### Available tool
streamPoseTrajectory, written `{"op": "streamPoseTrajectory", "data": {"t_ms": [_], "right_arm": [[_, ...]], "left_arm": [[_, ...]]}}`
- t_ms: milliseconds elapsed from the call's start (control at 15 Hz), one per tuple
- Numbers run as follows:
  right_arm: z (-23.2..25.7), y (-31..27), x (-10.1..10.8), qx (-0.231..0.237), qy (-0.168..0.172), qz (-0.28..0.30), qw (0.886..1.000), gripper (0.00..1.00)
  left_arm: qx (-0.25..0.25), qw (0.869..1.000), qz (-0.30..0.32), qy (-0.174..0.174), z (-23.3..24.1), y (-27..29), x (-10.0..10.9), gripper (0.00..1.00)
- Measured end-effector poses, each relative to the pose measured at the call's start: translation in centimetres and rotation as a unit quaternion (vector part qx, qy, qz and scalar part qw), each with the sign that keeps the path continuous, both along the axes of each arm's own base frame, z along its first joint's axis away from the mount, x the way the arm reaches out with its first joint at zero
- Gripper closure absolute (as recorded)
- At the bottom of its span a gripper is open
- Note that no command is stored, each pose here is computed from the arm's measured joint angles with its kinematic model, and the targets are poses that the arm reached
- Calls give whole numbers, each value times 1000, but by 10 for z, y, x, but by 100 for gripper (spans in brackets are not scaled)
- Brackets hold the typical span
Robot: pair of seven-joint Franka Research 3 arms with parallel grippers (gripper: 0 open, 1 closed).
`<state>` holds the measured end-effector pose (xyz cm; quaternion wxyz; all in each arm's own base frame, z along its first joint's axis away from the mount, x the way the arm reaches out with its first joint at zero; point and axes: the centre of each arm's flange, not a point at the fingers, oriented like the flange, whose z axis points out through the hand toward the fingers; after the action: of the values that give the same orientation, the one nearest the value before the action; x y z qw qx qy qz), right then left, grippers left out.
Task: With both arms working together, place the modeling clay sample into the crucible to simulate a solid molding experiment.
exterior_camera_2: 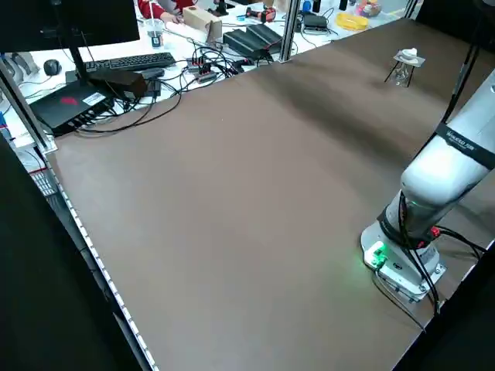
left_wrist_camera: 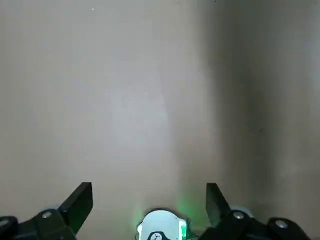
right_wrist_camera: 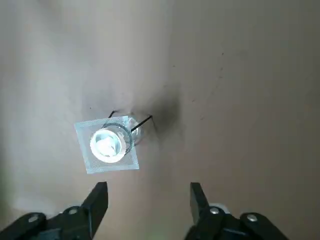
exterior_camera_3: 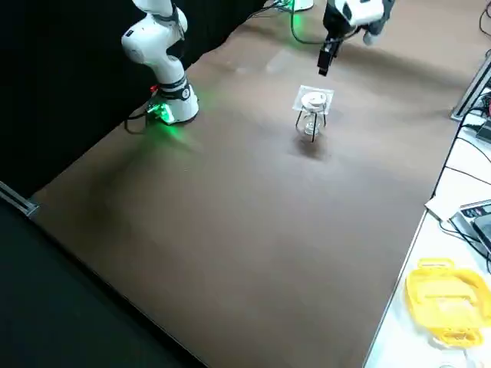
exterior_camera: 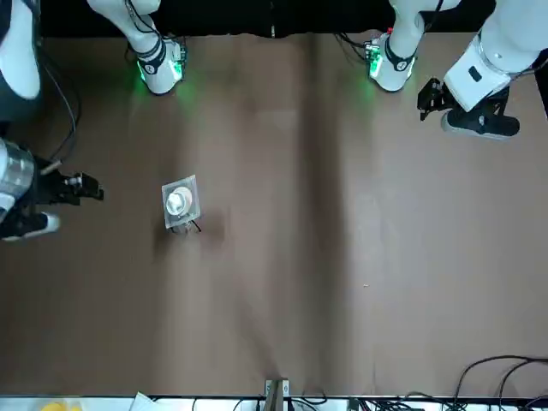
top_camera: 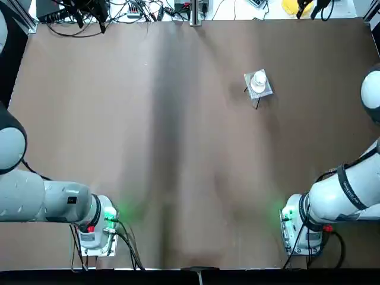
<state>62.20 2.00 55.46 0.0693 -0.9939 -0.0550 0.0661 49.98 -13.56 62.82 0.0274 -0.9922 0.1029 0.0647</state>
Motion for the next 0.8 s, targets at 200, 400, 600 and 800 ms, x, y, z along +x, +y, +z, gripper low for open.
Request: {"op": "streamPoseTrajectory", "data": {"t_ms": [200,400,600,800], "right_arm": [[21,5,-9,-6,-14,-12,1000,6],[37,12,-25,-15,1,-22,1000,0],[31,16,-39,-37,23,-17,999,0],[30,14,-54,-42,18,-19,999,0]], "left_arm": [[0,1000,2,-2,2,2,-1,0],[-1,1000,8,-6,6,7,1,0],[-2,1000,8,-9,9,7,1,0],[-2,1000,9,-9,9,7,1,0]]}}
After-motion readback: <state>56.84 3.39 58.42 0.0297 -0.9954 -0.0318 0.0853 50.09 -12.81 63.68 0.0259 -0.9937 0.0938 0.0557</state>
